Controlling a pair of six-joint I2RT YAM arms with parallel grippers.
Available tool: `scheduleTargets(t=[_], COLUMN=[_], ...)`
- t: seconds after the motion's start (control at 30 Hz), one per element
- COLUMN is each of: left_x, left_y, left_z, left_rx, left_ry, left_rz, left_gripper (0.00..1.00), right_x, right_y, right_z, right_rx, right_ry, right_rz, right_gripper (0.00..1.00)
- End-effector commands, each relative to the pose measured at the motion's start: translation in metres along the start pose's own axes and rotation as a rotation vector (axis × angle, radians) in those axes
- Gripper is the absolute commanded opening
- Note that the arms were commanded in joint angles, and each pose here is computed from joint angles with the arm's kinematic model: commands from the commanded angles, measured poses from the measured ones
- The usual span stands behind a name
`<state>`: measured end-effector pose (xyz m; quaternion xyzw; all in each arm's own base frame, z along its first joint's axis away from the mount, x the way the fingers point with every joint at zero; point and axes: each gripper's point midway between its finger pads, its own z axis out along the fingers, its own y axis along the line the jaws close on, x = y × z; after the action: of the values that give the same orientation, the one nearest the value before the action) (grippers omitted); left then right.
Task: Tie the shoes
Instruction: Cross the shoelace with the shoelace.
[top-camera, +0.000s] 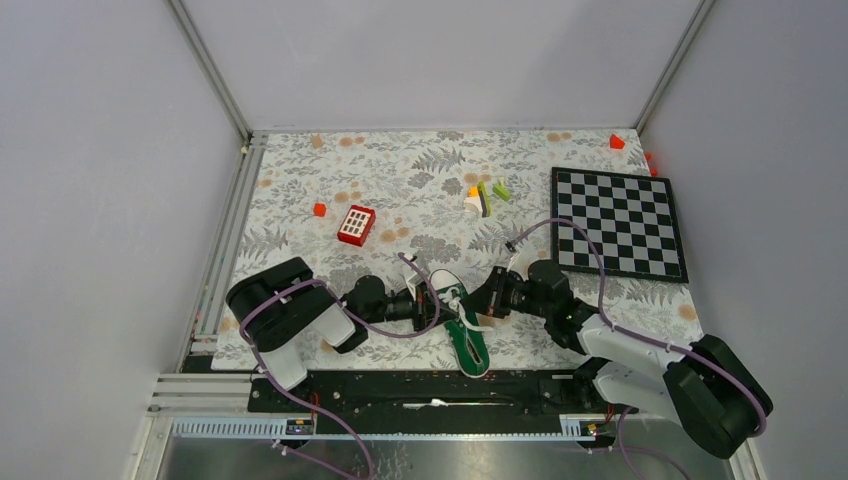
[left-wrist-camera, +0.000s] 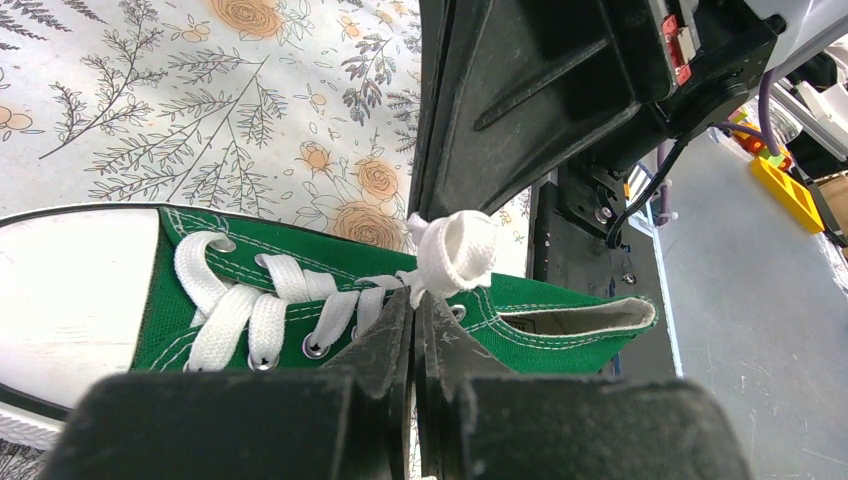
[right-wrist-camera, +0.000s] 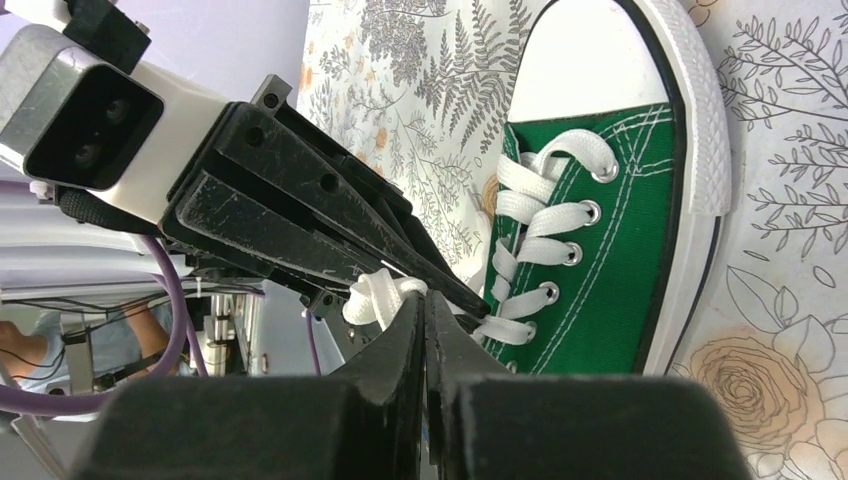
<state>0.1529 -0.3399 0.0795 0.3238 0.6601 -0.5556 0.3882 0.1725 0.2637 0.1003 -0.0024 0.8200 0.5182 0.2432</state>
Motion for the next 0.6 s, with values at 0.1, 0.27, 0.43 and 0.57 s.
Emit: scheduleTargets(t=[0.1, 0.27, 0.43, 0.57], left_x=[-0.019, -0.021, -0.022, -0.022], left_y=[-0.011, -0.013, -0.013, -0.012], left_z=[0.008, 0.010, 0.013, 0.014], left_rx=[0.066, 0.080, 0.091, 0.090], left_ry=[-0.053, -0.052, -0.050, -0.049], left_rz=[0.056, 0.056, 0.056, 0.054], left_gripper=[0.00, 0.00, 0.00, 0.00], right_x=[-0.003, 0.000, 0.003, 0.005], right_y=[-0.005, -0.007, -0.008, -0.009], right_z=[-0.003, -0.001, 0.004, 0.006], right_rx=[0.029, 0.028, 0.015, 0.007], right_ry=[-0.016, 0.000, 0.017, 0.029], right_rz=[-0.042, -0.033, -0.015, -0.003], right_gripper=[0.00, 0.00, 0.00, 0.00])
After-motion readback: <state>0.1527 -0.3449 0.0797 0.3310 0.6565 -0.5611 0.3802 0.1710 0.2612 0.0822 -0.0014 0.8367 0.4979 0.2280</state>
